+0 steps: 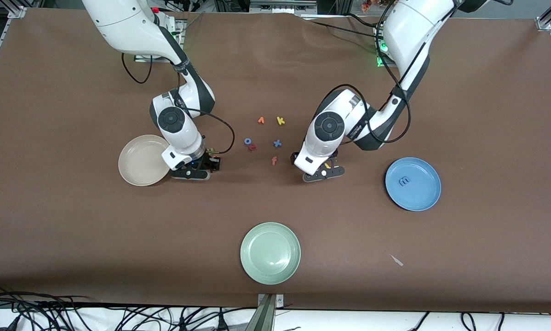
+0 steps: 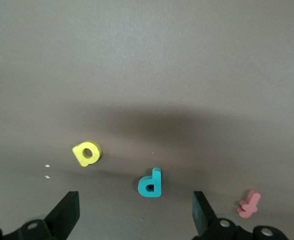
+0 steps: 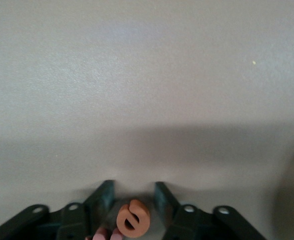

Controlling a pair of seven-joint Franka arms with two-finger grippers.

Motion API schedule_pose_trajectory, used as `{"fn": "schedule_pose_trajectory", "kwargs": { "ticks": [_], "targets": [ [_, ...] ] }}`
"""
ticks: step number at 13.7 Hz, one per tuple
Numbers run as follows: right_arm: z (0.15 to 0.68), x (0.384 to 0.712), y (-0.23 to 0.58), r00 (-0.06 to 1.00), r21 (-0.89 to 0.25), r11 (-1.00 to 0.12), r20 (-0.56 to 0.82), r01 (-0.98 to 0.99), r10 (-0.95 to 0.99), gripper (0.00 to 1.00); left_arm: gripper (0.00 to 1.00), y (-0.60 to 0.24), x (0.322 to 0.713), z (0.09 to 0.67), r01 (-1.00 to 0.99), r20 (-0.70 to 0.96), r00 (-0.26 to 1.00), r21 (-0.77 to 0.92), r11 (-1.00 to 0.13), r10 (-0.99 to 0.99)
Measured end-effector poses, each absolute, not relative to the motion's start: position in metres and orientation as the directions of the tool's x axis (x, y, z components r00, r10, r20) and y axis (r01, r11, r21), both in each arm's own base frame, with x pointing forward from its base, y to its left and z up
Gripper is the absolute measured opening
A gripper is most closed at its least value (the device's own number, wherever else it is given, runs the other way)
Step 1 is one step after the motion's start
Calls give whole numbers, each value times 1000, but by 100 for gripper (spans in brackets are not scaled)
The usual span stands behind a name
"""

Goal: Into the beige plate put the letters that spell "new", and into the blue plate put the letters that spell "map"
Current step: 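Grasp the teal p with the left gripper while the right gripper holds the e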

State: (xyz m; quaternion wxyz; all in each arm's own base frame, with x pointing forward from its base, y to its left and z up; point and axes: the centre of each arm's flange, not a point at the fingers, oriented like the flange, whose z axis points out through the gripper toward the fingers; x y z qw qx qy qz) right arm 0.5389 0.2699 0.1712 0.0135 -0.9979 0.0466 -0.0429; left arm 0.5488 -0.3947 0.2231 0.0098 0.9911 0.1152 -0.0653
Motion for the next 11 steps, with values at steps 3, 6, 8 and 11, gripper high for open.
{"fn": "schedule_pose_trajectory", "kwargs": {
  "ticks": [3, 6, 8, 11],
  "targets": [
    [170, 535, 274, 989, -27, -992, 72, -127, -128, 64, 97, -406, 540, 209, 250, -138, 959, 4, -968, 247],
    [170, 532, 277, 988, -21, -989, 58, -143, -144, 63, 87, -412, 536, 207, 255, -136, 958, 7, -967, 252],
    [170, 532, 277, 987, -21, -989, 56, -147, -148, 61, 83, -412, 537, 206, 256, -135, 958, 7, -967, 253],
    [167, 527, 281, 989, -16, -989, 41, -145, -145, 45, 83, -412, 537, 205, 257, -137, 958, 5, -967, 253]
  ]
}}
